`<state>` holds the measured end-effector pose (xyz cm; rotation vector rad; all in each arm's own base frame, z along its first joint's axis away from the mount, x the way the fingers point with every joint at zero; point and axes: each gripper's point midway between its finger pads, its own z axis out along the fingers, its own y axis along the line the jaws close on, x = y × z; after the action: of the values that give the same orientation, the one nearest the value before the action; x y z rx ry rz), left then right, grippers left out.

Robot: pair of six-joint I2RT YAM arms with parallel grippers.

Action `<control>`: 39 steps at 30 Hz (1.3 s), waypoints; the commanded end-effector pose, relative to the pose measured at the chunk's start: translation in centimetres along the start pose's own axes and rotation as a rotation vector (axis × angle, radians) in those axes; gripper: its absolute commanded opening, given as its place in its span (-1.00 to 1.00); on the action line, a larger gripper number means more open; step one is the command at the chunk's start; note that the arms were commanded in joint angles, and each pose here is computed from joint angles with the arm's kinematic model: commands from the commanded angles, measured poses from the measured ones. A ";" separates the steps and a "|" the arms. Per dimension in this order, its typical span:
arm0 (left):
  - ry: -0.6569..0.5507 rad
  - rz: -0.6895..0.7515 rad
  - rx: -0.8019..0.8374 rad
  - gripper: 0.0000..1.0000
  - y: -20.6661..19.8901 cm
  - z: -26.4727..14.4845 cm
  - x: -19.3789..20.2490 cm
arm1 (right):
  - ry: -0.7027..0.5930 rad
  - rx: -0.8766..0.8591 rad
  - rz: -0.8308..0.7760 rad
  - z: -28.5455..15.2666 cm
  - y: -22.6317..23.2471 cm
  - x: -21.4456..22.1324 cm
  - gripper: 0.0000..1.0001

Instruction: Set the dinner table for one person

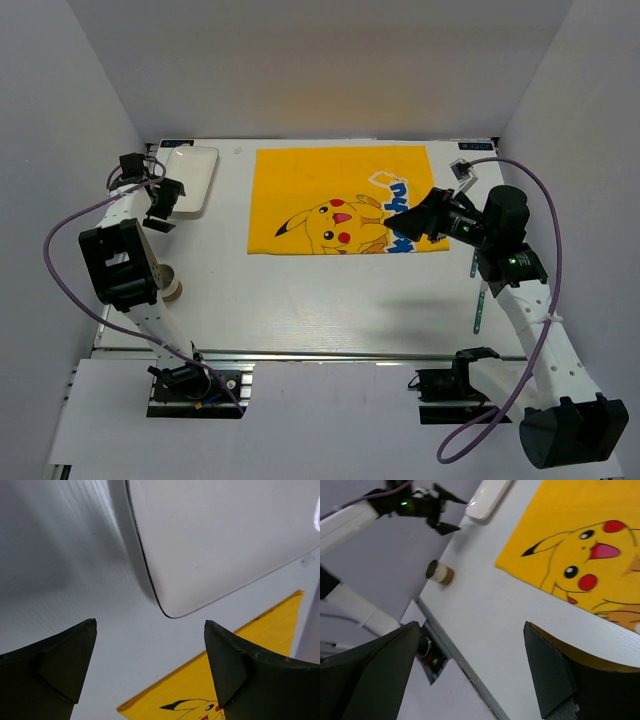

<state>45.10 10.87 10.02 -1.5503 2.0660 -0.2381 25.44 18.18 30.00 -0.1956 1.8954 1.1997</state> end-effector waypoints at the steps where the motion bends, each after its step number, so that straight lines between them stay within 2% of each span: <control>1: 0.006 -0.030 0.074 0.96 -0.6 2.6 0.3 | 0.030 -0.234 -0.071 -1.5 5.2 0.2 0.79; 6: 0.010 -0.036 0.082 0.85 -0.8 4.5 0.3 | -0.017 -0.241 -0.149 -3.1 7.0 -0.2 0.79; 8: 0.018 -0.042 0.080 0.72 -0.7 5.2 0.6 | -0.017 -0.250 -0.159 -3.3 7.3 -0.1 0.79; 14: 0.011 -0.071 0.033 0.51 0.3 6.5 0.6 | -0.011 -0.235 -0.136 -2.8 6.4 0.2 0.79; 16: 0.015 -0.078 0.019 0.37 0.6 6.9 0.8 | -0.008 -0.228 -0.127 -2.7 6.1 0.3 0.78; 21: -0.005 -0.095 -0.033 0.25 1.9 8.1 0.8 | -0.010 -0.216 -0.124 -2.4 5.7 0.3 0.78; 22: -0.002 -0.096 -0.044 0.04 2.2 8.2 0.9 | -0.009 -0.218 -0.122 -2.4 5.8 0.3 0.78; 25: -0.009 -0.107 -0.068 -0.23 2.9 8.5 1.0 | -0.008 -0.213 -0.119 -2.4 5.6 0.2 0.79; 28: -0.012 -0.117 -0.091 -0.38 3.6 8.8 1.2 | -0.008 -0.210 -0.115 -2.3 5.6 0.2 0.78; 30: 0.003 -0.123 -0.096 -0.86 3.7 9.0 1.6 | -0.016 -0.207 -0.119 -2.4 5.7 0.0 0.78; 31: 0.012 -0.127 -0.094 -1.00 3.6 8.9 1.7 | -0.014 -0.208 -0.116 -2.4 5.7 0.1 0.78; 36: 0.066 -0.128 0.059 -1.00 0.0 6.8 1.9 | -0.023 -0.205 -0.123 -2.7 6.2 -0.4 0.78; 39: 0.020 -0.096 0.255 -1.00 -4.4 3.2 0.1 | -0.035 -0.200 -0.132 -2.9 6.4 -0.6 0.78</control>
<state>50.02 11.33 4.56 -1.6573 1.8947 -0.4503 21.11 19.20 33.52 -0.3787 1.7550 1.3133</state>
